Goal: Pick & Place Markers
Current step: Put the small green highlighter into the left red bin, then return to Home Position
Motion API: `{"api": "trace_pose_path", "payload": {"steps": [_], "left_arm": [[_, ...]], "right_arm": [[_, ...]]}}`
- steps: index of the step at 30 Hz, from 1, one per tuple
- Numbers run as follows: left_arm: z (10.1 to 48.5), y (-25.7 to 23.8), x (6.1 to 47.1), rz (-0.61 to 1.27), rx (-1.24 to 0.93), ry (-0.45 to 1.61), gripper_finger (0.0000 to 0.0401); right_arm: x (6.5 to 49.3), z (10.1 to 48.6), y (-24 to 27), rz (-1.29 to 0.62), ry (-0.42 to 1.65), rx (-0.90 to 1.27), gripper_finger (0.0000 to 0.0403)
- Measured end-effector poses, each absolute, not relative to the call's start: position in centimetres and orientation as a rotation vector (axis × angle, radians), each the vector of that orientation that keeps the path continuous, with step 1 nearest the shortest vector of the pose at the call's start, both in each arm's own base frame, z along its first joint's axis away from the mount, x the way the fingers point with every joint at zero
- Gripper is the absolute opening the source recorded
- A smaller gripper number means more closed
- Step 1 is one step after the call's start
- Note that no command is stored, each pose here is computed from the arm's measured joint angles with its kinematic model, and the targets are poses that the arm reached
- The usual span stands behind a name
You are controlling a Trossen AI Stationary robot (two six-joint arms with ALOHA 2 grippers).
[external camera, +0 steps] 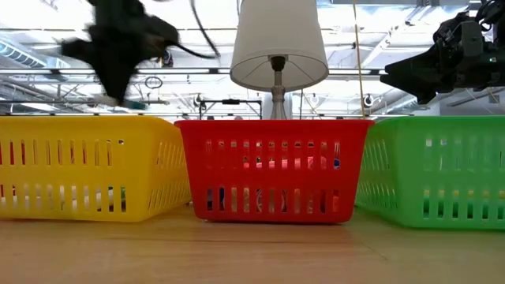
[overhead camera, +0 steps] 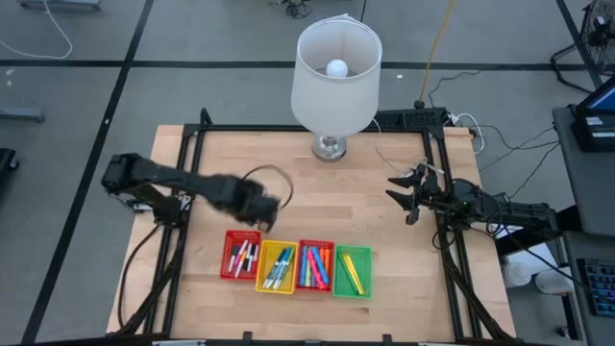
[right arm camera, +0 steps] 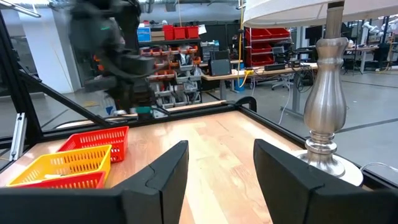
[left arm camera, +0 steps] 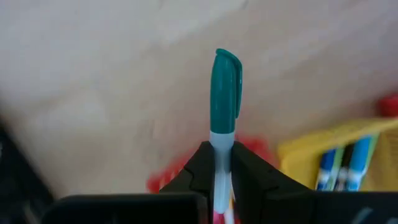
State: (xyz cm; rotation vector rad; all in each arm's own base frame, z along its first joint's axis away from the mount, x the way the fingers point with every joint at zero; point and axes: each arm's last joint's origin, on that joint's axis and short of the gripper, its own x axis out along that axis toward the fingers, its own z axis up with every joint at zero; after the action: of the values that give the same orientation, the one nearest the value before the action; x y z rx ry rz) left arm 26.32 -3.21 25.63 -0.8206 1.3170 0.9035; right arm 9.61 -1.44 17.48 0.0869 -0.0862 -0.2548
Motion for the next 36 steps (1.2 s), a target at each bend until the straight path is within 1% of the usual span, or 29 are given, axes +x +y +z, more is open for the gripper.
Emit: {"api": "trace_pose_path", "payload": {"steps": [4, 9, 12, 16, 19, 22, 25, 32, 36], "left_arm": [[25.9, -7.5, 24.7, 1.019, -0.913, 1.29, 0.0034], [24.8, -11.2, 24.3, 1.127, -1.001, 1.234, 0.0034], [23.9, -12.2, 24.4, 1.181, -1.023, 1.227, 0.0036], [22.3, -13.2, 24.8, 1.246, -1.052, 1.308, 0.0042], [21.7, -13.5, 25.1, 1.266, -1.031, 1.303, 0.0043], [21.3, -13.4, 25.7, 1.256, -1.061, 1.287, 0.005], [21.3, -13.3, 26.2, 1.219, -1.109, 1.263, 0.0074], [21.3, -13.5, 27.0, 1.178, -1.229, 1.272, 0.0172], [21.3, -13.7, 27.0, 1.189, -1.285, 1.3, 0.021]], "right_arm": [[9.6, 17.5, -1.4, -0.255, -0.086, 0.087, 0.0169], [9.6, 17.5, -1.4, -0.255, -0.086, 0.087, 0.0169], [9.6, 17.5, -1.4, -0.255, -0.086, 0.087, 0.0169], [9.6, 17.5, -1.4, -0.255, -0.086, 0.087, 0.0169], [9.6, 17.5, -1.4, -0.255, -0.086, 0.087, 0.0169], [9.6, 17.5, -1.4, -0.255, -0.086, 0.087, 0.0169], [9.6, 17.5, -1.4, -0.255, -0.086, 0.087, 0.0169], [9.6, 17.5, -1.4, -0.255, -0.086, 0.087, 0.0169], [9.6, 17.5, -1.4, -0.255, -0.086, 0.087, 0.0169]]}}
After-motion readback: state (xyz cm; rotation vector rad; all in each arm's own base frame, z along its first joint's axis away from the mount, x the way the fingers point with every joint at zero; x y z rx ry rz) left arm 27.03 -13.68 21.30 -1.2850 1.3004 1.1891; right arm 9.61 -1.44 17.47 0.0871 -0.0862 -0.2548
